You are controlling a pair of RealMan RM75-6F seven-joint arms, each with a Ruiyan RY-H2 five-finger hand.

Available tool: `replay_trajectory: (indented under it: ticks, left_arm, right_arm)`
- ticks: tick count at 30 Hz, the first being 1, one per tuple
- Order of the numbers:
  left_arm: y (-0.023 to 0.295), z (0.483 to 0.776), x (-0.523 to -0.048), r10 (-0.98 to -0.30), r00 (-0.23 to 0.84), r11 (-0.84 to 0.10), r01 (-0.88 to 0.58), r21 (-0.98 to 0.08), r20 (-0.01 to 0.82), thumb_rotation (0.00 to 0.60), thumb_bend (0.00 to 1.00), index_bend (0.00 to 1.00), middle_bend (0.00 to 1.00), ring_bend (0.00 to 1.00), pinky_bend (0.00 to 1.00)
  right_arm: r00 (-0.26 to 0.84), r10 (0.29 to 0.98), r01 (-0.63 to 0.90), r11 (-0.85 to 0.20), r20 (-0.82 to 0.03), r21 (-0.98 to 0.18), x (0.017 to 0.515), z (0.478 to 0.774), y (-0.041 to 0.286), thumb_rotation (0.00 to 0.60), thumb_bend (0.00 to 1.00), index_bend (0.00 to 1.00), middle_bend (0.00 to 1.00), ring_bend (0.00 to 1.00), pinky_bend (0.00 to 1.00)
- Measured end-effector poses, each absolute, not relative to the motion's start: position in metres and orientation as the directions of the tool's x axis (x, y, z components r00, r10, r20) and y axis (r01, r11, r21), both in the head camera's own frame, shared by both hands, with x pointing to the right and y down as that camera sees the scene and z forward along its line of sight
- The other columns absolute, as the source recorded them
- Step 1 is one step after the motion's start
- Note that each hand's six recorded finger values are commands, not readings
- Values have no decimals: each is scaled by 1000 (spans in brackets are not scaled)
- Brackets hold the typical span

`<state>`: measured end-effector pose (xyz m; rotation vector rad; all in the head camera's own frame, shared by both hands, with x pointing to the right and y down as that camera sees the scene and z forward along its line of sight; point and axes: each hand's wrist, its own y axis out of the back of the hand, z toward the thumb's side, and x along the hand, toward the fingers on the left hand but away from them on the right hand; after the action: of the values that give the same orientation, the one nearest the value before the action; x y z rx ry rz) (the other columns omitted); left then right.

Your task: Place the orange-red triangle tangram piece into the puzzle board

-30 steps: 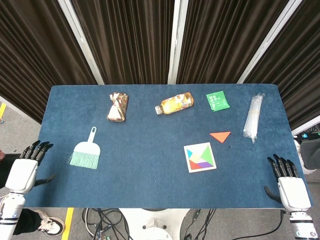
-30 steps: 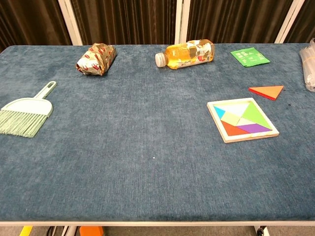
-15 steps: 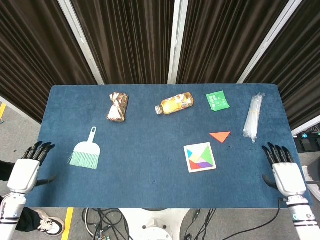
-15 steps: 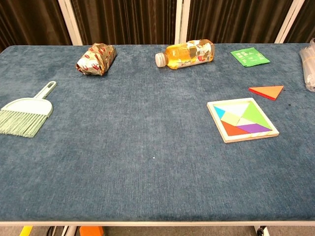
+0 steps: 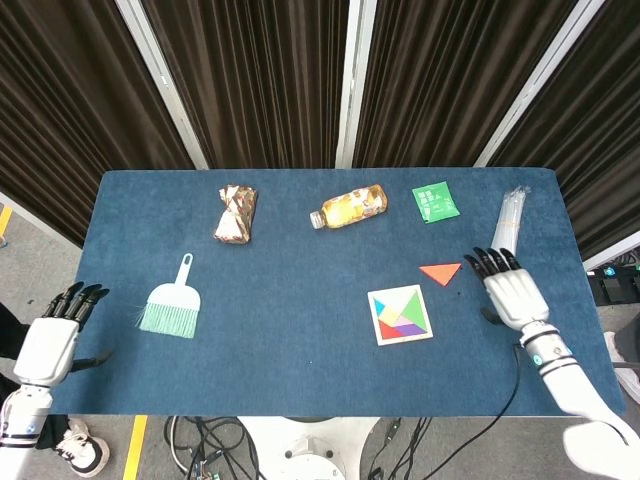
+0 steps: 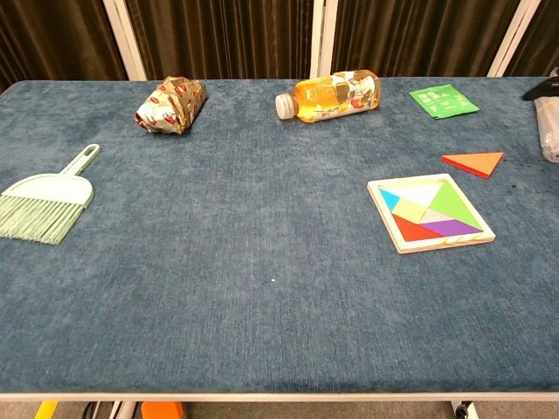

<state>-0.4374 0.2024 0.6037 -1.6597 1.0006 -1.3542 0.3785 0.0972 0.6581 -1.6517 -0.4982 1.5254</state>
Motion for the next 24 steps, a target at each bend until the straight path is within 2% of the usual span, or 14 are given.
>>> replay_trajectory:
  ticks: [12,24]
  left_arm:
    - [202,606,-439,-909,132,-410,-115,-905,395,600,0,156,117,50,172]
    - [203,607,-446,-908,118,-414,-122,-902,401,600,0,156,117,49,172]
  right_arm:
    - [175,699,-284,-638,-693,-716,353,700,84,600,154,0,0,0,0]
    - [146,683,-249,-675,-716,-694,335,725,70,600,149,6,0,0,0]
